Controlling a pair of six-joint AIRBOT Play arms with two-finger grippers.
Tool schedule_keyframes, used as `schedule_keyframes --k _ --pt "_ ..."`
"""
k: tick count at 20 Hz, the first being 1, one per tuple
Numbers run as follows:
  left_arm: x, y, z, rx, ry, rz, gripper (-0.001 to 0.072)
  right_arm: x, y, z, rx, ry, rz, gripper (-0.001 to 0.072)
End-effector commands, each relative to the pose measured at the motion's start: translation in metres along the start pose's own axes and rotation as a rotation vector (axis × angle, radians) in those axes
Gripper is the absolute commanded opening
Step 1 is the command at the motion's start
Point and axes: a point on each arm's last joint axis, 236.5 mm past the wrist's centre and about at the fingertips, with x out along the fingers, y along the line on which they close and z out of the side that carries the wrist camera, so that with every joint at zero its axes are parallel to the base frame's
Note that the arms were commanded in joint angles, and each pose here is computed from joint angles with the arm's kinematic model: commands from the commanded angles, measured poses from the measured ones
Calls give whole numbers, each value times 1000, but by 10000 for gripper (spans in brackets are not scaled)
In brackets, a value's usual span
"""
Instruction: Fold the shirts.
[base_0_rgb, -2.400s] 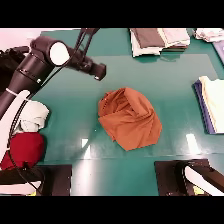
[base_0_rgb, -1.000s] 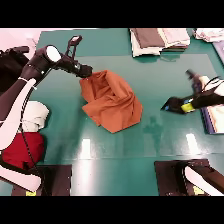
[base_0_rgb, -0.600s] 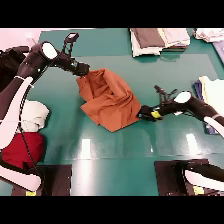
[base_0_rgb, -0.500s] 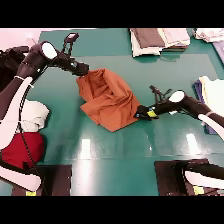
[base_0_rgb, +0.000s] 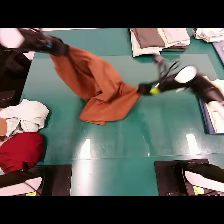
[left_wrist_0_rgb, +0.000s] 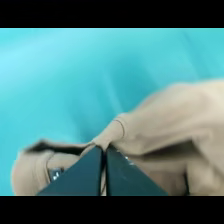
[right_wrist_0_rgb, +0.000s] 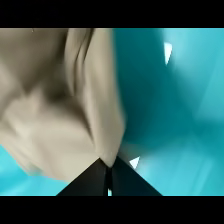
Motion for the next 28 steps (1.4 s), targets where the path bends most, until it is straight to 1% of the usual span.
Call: schedule_keyframes --k 1,4,6,8,10,13,15,18,20,22,23,25,27,28 --pt "-117 16 60 55 -255 105 23 -139 20 76 -134 -302 -75 17" --pt "-227 11 83 60 -451 130 23 -269 48 99 -212 -549 -143 17" --pt "-291 6 86 62 -567 141 23 -337 64 95 -251 -675 -198 17" --pt "-341 1 84 62 -655 146 23 -387 73 86 -267 -772 -264 17" --pt "-375 -8 80 56 -718 124 23 -420 74 80 -265 -827 -334 17" --pt "-374 -23 71 39 -688 53 23 -437 68 81 -254 -822 -393 16" --pt "-334 -28 58 29 -562 8 23 -427 62 91 -250 -770 -374 16" --pt "-232 -41 15 1 -249 -91 23 -366 41 116 -223 -624 -278 16" --pt "-157 -55 -33 -16 -14 -172 23 -291 14 120 -168 -441 -212 16" --pt "-87 -64 -95 -55 220 -222 23 -205 -18 105 -97 -227 -164 15" --pt "-59 -66 -129 -61 327 -235 23 -165 -40 91 -68 -115 -186 16" --pt "-10 -69 -192 -1 489 -267 23 -104 -82 60 -46 67 -271 16" --pt "30 -60 -221 17 545 -239 24 -64 -103 51 -42 133 -304 16" --pt "49 -55 -223 16 526 -217 23 -52 -107 53 -46 139 -309 16"
